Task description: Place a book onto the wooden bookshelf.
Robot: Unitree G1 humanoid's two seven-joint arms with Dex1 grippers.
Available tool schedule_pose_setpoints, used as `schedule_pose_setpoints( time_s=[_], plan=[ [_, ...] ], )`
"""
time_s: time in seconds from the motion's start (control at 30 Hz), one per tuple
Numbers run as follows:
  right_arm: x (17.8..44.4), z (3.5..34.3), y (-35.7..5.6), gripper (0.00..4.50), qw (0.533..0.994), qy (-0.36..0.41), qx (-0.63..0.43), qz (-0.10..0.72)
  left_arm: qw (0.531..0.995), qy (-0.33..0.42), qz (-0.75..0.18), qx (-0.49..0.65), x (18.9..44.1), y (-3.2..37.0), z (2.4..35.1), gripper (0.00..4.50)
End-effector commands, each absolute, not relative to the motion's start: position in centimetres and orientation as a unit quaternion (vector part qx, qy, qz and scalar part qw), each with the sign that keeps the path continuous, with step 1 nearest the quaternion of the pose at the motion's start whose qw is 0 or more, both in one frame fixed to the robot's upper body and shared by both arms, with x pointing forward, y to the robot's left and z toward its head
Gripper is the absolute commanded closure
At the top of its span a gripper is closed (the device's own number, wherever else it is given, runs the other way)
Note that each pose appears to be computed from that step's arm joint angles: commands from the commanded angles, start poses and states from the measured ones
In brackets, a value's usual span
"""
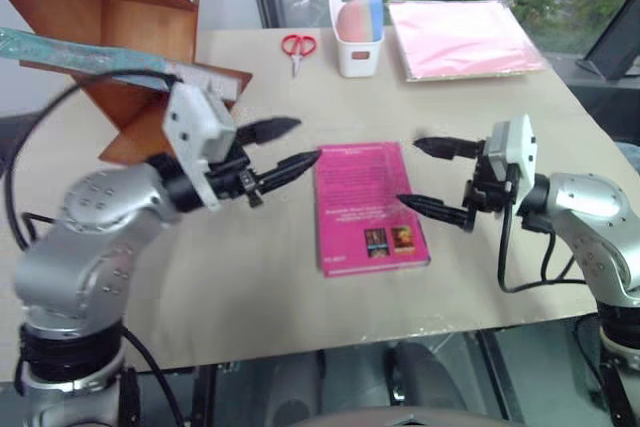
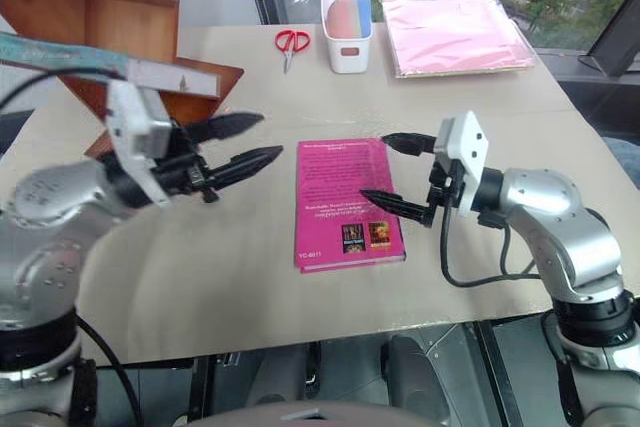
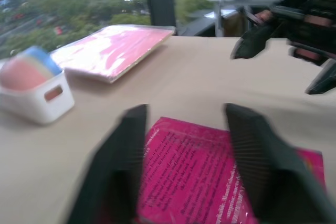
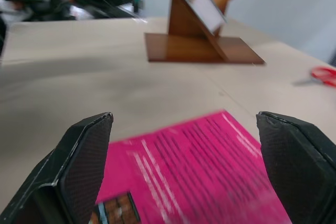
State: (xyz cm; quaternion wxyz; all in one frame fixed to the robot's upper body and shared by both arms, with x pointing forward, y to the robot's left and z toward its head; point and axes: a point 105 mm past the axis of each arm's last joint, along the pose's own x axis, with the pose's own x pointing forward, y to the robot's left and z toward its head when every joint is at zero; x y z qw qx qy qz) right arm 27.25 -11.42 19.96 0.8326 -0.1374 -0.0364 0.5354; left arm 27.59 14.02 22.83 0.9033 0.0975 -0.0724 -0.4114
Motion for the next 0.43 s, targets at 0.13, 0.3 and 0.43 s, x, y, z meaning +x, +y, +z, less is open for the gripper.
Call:
schedule_pose_setpoints(
  time_s=[0.13, 0.3, 0.43],
  plan=[
    [26.4, 18.0, -15.9, 0.0, 0.866, 0.029, -0.164, 0.471, 0.924, -0.023, -0.371, 0.093, 27.4, 17.2, 18.3, 0.77],
    [24.7, 16.6, -18.7, 0.0, 0.881, 0.066, -0.185, 0.43, 0.926, 0.021, -0.356, 0.12, 25.8, 20.4, 15.4, 0.05],
    [23.9, 16.7, -19.5, 0.0, 0.888, 0.072, -0.183, 0.415, 0.932, 0.029, -0.342, 0.115, 25.2, 22.6, 14.9, 0.05]
  ],
)
